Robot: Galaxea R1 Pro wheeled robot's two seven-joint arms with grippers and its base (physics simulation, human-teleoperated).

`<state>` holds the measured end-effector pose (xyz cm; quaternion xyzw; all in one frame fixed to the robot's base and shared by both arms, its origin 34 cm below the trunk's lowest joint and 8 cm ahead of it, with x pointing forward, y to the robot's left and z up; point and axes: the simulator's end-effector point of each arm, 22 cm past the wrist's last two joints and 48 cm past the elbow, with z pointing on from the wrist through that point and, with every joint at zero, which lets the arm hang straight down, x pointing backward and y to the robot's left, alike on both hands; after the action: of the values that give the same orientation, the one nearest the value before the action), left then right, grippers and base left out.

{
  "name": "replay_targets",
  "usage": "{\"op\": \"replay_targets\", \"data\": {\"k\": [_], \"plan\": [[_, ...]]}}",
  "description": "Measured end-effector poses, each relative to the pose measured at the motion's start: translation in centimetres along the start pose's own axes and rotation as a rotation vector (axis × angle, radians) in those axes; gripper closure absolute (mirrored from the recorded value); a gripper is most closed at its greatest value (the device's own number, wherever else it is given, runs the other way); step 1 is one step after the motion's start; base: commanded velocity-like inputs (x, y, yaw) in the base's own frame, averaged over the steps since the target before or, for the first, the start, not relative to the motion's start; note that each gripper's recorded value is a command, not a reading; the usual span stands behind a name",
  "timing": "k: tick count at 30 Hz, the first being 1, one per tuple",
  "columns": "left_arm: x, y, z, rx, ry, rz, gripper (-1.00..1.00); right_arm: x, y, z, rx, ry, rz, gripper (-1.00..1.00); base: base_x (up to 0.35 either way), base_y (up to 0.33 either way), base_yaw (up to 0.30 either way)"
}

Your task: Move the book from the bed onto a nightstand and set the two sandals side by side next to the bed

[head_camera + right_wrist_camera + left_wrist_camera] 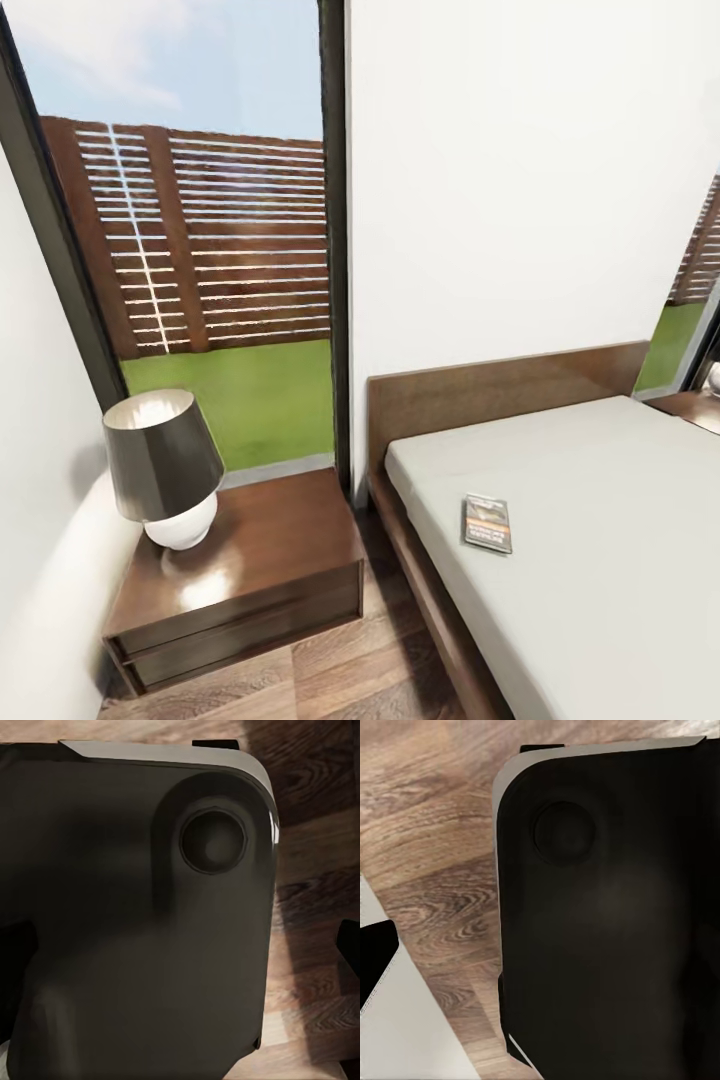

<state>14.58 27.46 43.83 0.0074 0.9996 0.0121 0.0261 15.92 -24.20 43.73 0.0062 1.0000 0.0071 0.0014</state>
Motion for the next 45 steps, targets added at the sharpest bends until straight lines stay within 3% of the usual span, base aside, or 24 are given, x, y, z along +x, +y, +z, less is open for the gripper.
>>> {"op": "replay_targets", "data": {"k": [26,45], "plan": [[-0.01,0.12,0.0,-0.002,0.0,-0.001,-1.0,-0.01,0.07,0.0,-0.003,0.0,0.0,-1.0,0.041,0.15,-0.003],[0.01,0.12,0.0,-0.002,0.001,-0.001,-1.0,0.0,0.08,0.01,-0.004,0.0,-0.001,-1.0,0.0,0.055,-0.214]]}}
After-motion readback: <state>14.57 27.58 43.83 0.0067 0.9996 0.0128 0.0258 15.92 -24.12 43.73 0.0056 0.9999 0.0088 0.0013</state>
